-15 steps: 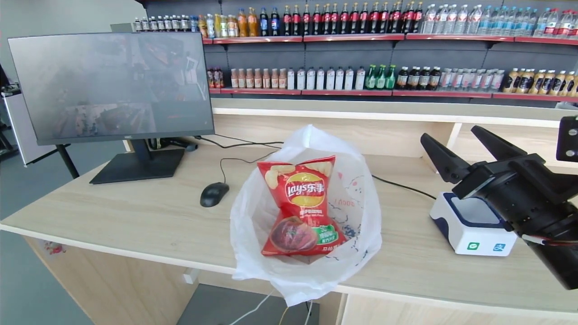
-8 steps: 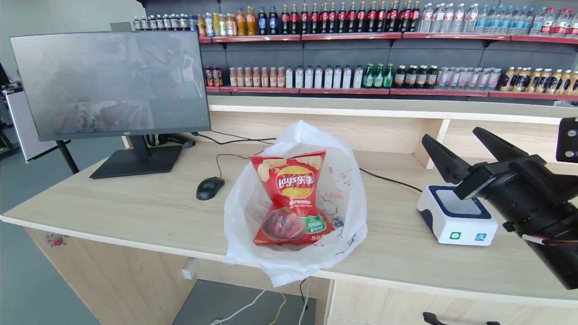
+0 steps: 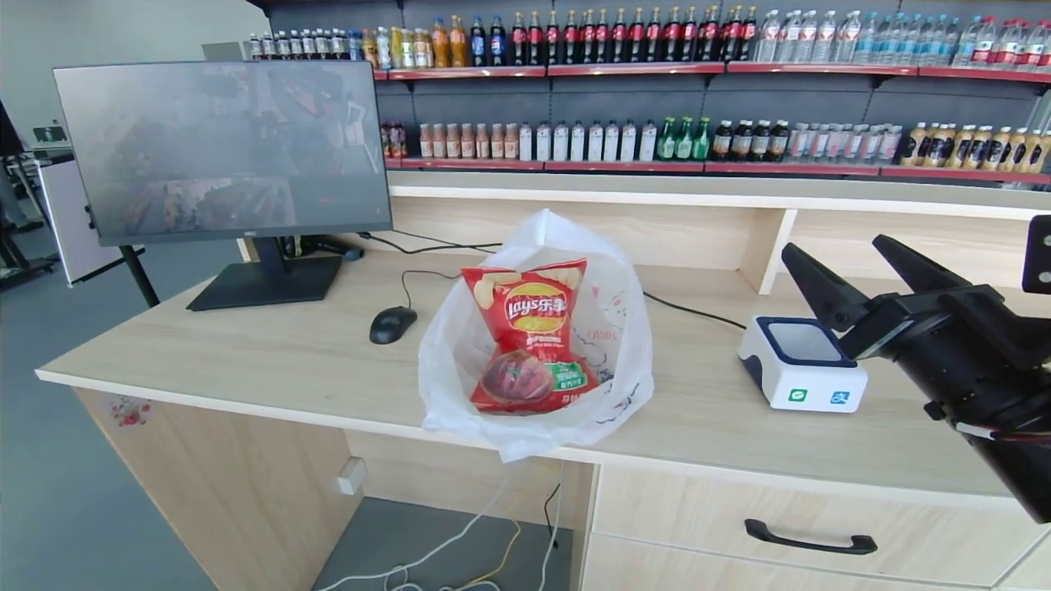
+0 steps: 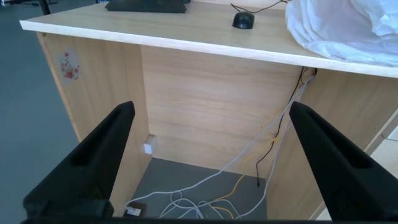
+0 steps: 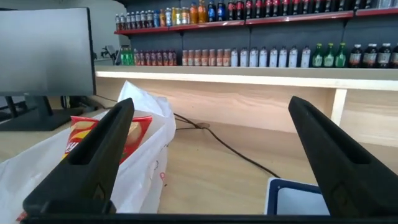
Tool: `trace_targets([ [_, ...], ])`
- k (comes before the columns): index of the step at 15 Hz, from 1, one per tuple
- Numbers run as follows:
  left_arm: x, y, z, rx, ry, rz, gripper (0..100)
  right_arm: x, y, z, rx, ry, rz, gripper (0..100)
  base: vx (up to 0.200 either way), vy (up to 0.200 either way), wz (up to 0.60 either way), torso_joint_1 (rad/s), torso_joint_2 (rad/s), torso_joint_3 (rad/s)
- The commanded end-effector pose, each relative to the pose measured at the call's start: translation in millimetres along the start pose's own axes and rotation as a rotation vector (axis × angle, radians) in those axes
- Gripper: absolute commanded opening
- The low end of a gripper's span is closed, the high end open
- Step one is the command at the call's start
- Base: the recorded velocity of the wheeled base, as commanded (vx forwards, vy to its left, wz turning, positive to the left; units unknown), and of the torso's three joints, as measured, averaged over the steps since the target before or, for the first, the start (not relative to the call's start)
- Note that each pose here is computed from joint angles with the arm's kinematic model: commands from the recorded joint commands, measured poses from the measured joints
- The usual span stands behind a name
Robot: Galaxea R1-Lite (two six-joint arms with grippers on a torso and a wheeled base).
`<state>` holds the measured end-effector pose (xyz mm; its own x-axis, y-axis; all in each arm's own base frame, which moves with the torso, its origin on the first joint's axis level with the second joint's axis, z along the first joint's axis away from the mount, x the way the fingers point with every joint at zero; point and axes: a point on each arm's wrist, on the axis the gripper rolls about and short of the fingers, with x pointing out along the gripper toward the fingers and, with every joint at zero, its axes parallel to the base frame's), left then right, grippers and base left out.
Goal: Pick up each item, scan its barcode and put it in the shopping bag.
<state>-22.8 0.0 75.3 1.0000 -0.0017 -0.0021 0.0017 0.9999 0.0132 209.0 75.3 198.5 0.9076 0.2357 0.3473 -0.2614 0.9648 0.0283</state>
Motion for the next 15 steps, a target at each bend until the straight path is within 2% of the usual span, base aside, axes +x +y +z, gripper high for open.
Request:
trace_targets([
  [1, 0.0, 0.0, 0.0, -0.001, -0.001, 0.0, 100, -0.6, 0.4, -1.2, -0.001, 0.005, 0.002, 100, 0.0, -0.2, 0.0, 0.002, 0.0, 0.007],
  [12, 0.0, 0.0, 0.0, -0.002, -0.001, 0.0, 100, 5.0, 1.7, -8.5, -0.003, 0.027, 0.006, 100, 0.0, -0.2, 0.0, 0.004, 0.0, 0.002],
  [15, 0.0, 0.0, 0.0, -0.002, -0.001, 0.0, 100, 4.7, 2.5, -8.8, 0.003, 0.028, 0.043, 100, 0.0, -0.2, 0.0, 0.001, 0.0, 0.001],
])
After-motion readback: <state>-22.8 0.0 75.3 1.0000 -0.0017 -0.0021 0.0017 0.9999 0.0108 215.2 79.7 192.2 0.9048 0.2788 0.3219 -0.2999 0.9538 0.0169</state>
